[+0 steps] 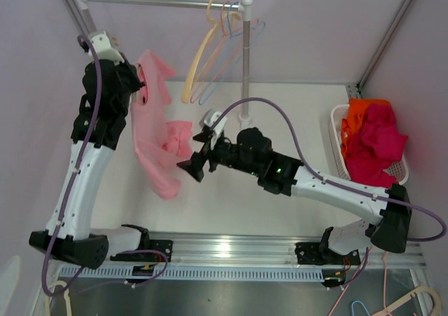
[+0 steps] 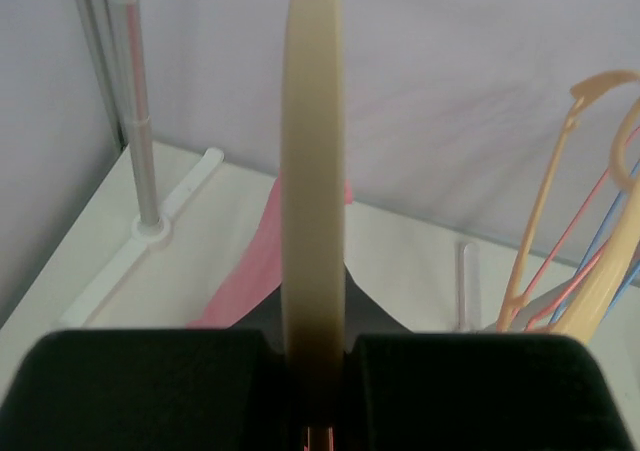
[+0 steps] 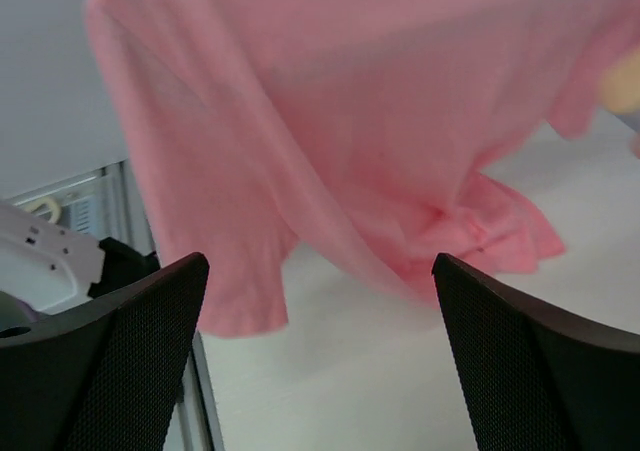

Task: Remove the t-shirt from the hanger

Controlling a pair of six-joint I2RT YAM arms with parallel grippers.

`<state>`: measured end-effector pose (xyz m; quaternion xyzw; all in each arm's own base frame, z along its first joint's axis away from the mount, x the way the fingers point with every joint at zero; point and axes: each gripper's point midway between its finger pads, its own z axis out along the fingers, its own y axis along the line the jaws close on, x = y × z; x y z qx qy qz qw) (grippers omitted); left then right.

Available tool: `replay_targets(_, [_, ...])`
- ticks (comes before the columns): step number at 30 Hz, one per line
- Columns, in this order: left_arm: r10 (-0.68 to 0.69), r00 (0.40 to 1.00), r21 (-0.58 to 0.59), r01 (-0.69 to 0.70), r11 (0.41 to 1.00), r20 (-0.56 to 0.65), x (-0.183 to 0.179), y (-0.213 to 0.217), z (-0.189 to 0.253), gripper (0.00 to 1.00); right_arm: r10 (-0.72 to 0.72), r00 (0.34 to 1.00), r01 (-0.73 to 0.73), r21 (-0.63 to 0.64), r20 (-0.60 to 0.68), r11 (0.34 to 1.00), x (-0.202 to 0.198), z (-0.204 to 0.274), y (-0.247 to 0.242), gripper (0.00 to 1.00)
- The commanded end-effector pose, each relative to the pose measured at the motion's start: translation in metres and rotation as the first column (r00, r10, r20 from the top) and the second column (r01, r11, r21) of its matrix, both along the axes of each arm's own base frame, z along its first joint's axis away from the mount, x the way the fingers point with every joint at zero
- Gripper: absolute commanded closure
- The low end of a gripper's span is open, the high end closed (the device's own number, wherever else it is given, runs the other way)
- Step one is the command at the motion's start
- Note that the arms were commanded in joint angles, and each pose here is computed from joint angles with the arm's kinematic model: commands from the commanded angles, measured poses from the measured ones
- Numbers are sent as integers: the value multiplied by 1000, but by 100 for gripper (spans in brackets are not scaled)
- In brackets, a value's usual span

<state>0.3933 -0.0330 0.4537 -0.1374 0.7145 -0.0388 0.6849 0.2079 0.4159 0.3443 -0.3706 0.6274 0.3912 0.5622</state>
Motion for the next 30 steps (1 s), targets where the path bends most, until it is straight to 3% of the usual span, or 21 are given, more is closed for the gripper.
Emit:
replay_targets(1, [35, 992, -86, -25, 996, 118, -33, 8, 21, 99, 124, 984, -141, 133, 130, 981, -30, 32, 33, 1])
replay_targets(4, [23, 991, -102, -10, 995, 129, -51, 8, 13, 99, 264, 952, -289, 171, 153, 942, -67, 37, 58, 1])
replay_targets(12, [-8, 992, -105, 21, 994, 130, -61, 4, 8, 99, 369, 926, -376, 143, 74, 916, -97, 12, 101, 1])
replay_targets(16, [-10, 990, -125, 29, 992, 144, -67, 4, 9, 99, 457, 886, -463, 162, 74, 872, -126, 4, 119, 1])
replay_targets(20, [-25, 988, -134, 45, 990, 152, -71, 0, 8, 99, 433, 897, -442, 130, 88, 888, -133, -4, 138, 3])
replay_targets(21, [-32, 988, -136, 53, 989, 148, -72, -2, 6, 100, 435, 896, -443, 134, 84, 887, -134, -5, 140, 7])
replay_targets(23, [-43, 987, -151, 67, 986, 158, -75, -4, 6, 99, 459, 886, -463, 155, 68, 873, -139, -2, 141, 39])
replay_targets(24, [-59, 985, -158, 85, 984, 162, -77, -7, 5, 99, 466, 883, -470, 153, 62, 869, -145, -2, 141, 74])
replay_targets(25, [-67, 984, -168, 95, 981, 165, -78, -9, 4, 99, 456, 887, -461, 155, 69, 874, -147, 3, 138, 97])
replay_targets(30, [-84, 980, -176, 116, 978, 179, -77, -13, 10, 100, 440, 894, -447, 106, 78, 888, -190, -8, 121, 100])
